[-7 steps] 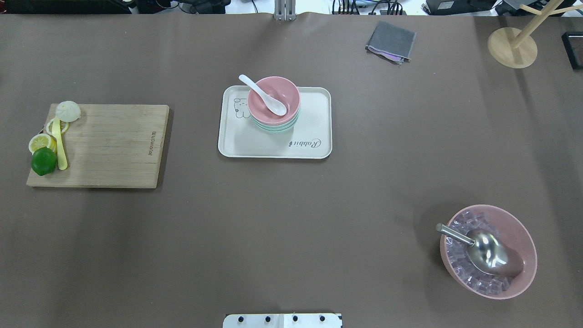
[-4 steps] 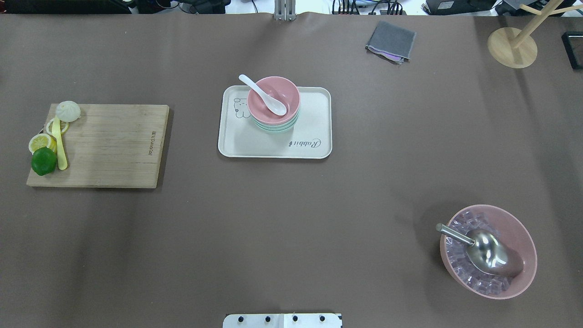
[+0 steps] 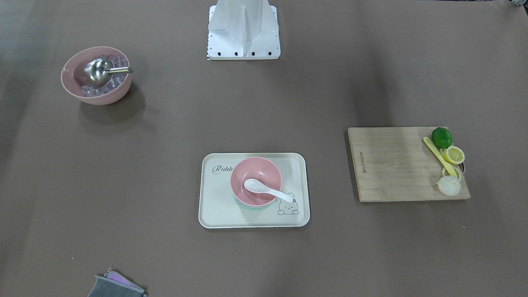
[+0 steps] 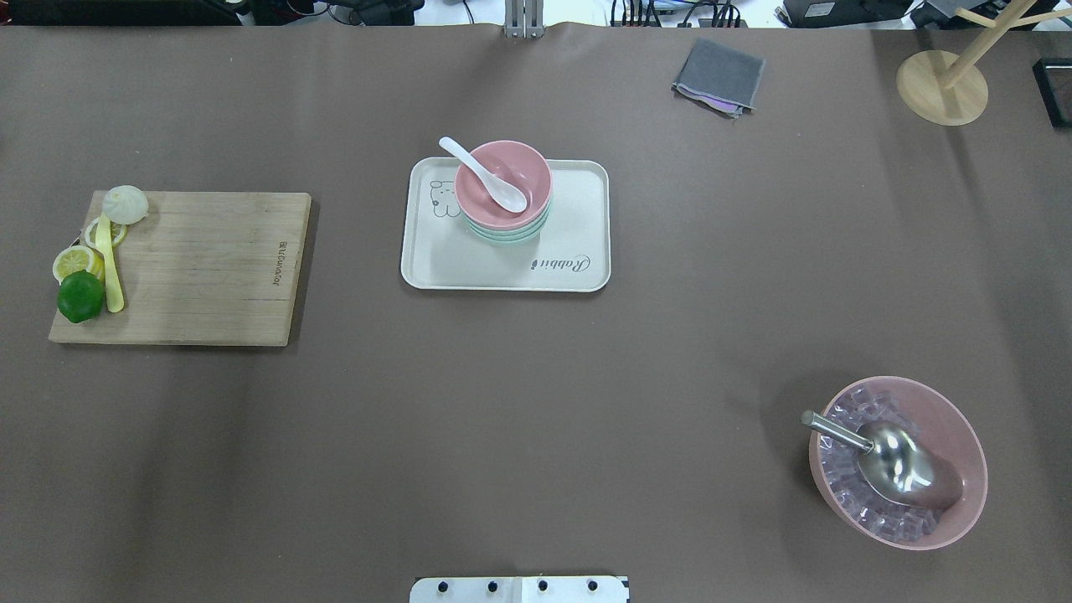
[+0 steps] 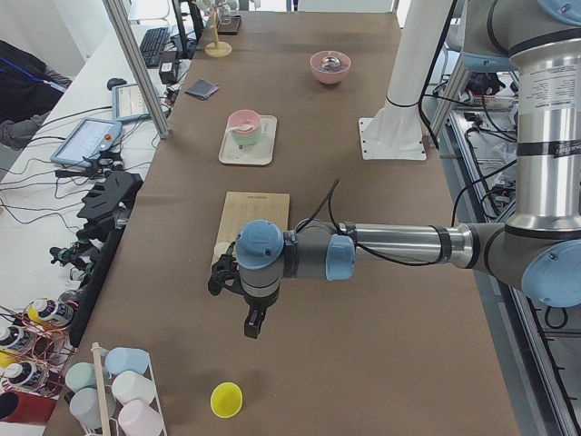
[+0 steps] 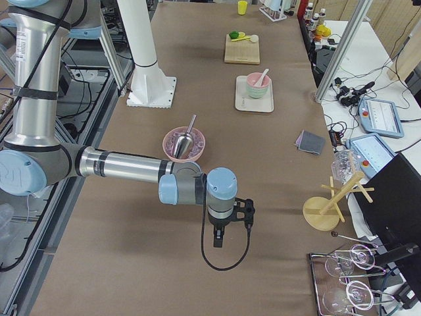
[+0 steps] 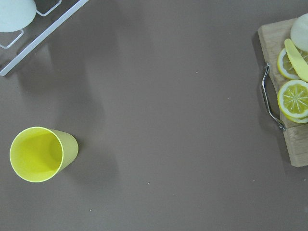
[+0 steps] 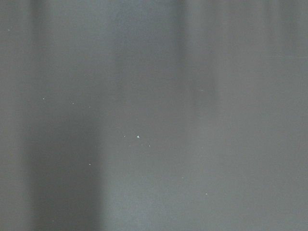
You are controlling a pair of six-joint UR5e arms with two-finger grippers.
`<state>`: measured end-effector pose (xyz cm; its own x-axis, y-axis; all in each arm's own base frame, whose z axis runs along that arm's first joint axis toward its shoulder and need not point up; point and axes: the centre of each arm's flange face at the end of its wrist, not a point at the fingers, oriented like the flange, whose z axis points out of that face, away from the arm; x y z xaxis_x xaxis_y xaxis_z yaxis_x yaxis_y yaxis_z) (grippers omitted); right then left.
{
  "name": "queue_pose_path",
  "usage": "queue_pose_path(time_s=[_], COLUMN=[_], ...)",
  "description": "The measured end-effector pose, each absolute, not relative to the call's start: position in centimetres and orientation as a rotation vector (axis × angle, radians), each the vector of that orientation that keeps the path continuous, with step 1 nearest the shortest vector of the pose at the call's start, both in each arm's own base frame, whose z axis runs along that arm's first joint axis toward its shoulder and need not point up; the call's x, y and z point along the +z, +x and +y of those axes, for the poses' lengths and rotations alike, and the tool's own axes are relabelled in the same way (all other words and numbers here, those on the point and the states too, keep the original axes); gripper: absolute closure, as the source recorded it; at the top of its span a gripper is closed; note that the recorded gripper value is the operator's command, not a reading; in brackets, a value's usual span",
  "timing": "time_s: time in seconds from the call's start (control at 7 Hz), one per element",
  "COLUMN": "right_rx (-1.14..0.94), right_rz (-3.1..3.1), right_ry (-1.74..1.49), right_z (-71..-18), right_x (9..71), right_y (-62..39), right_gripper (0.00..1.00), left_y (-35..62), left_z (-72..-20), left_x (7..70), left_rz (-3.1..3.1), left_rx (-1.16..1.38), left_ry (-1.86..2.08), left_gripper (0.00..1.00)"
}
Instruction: Stack pink bowl on green and place spoon
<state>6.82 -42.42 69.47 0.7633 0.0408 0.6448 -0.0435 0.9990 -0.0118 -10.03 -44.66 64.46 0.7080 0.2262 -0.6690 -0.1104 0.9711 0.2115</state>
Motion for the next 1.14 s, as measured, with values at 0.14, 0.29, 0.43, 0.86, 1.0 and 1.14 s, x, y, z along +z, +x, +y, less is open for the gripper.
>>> queue_pose_path(time_s=[0.14,0.29,0.43,0.86,1.0,1.14], right_rx=[0.048,0.049,0.050,0.053,0.054,0.055], right_rz=[-0.701,-0.701,-0.701,-0.701,-0.701,-0.700], right_ry=[-0.001,-0.005,-0.007,-0.015,-0.019,-0.022], right_z=[-42.05,-41.87,-41.80,-41.60,-41.43,-41.27], right_x=[69.70,69.83,69.91,70.27,70.46,70.59], right_y=[6.82,6.82,6.82,6.82,6.82,6.82], right_gripper=[0.00,0.00,0.00,0.00,0.00,0.00], left_y=[-10.03,-10.02,-10.02,-10.01,-10.00,-9.99], left_z=[-44.63,-44.56,-44.49,-44.34,-44.32,-44.30], left_x=[64.45,64.50,64.57,64.70,64.72,64.74], left_rz=[0.762,0.762,0.763,0.763,0.763,0.763], left_rx=[0.188,0.187,0.187,0.186,0.186,0.185], left_ry=[0.160,0.159,0.158,0.156,0.155,0.154], left_gripper=[0.02,0.02,0.02,0.02,0.02,0.02])
